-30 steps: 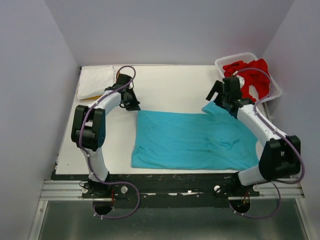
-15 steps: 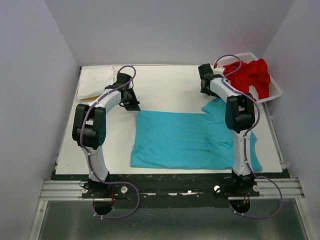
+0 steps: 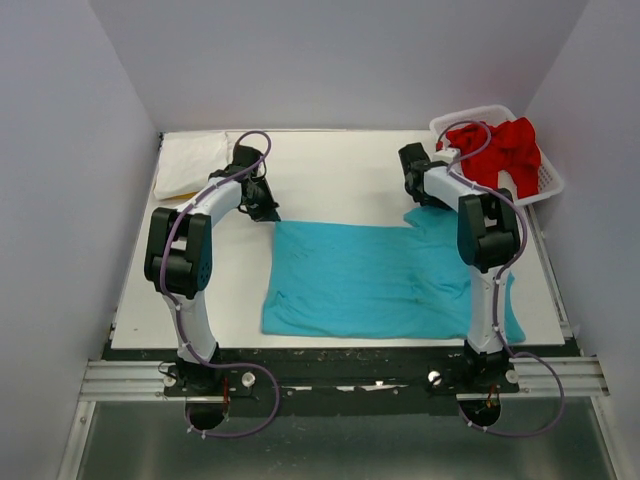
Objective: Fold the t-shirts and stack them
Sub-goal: Grab the side of the flattened tshirt furthest away from the robot with both arms
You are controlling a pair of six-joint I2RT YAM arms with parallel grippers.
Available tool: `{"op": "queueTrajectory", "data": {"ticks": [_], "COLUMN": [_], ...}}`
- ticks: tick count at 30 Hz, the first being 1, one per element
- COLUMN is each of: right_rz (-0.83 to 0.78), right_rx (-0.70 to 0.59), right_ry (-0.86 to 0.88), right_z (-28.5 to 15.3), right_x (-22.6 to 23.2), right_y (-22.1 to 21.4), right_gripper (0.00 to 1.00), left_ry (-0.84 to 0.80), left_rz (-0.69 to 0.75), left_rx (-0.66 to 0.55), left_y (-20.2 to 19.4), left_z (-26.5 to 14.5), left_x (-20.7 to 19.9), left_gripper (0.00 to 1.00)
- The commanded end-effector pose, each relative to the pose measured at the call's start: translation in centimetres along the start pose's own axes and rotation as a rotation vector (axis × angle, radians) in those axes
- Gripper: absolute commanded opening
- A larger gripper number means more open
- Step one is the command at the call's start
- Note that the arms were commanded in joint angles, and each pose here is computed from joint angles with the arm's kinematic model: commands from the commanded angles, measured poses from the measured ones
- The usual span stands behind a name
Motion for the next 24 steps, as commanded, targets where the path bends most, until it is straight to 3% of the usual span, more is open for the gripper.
{"op": "queueTrajectory", "data": {"ticks": [1,6,9,10,18,24], "right_rz": [0.026,0.064,0.097,0.105,0.18,0.154], "right_rx": [-0.035,-0.059,-0.098,-0.103,-0.184,-0.184], "right_ry": [-0.048,-0.007,0.046,0.068,0.255,0.317], "right_z": [-0.2,0.3,0.6,0.5,-2.2,-3.5], "right_x": [-1.9,-0.6,0.4,0.9,3.0,2.1], "right_y": [-0.2,0.2,0.8,1.1,5.9,5.9], "right_gripper": [0.53,0.28,0.04,0.01,0.01,0.01], "left_ry": [-0.012,-0.013,-0.011,-0.009,-0.007,-0.027], "left_rz": [0.006,0.009,0.014,0.015,0.01,0.013], "left_rx": [-0.008,-0.004,-0.009,-0.012,-0.042,-0.067], "left_y": [0.6,0.5,0.8,1.0,3.3,4.0], "left_z": [-0.6,-0.6,-0.7,-0.8,-1.3,-2.3], "left_x": [-0.1,-0.1,-0.1,-0.1,0.0,-0.3], "left_gripper": [0.0,0.0,0.0,0.0,0.0,0.0]}}
Point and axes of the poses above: each gripper's point midway between its finger pads, its own z axis out along the fingers, its own x axis along the line the jaws close on, y = z × x, the point moved 3 cm from there along -z, back along the fingers, and after that the axes turned 9 degrees about z, right-handed, at the moved point
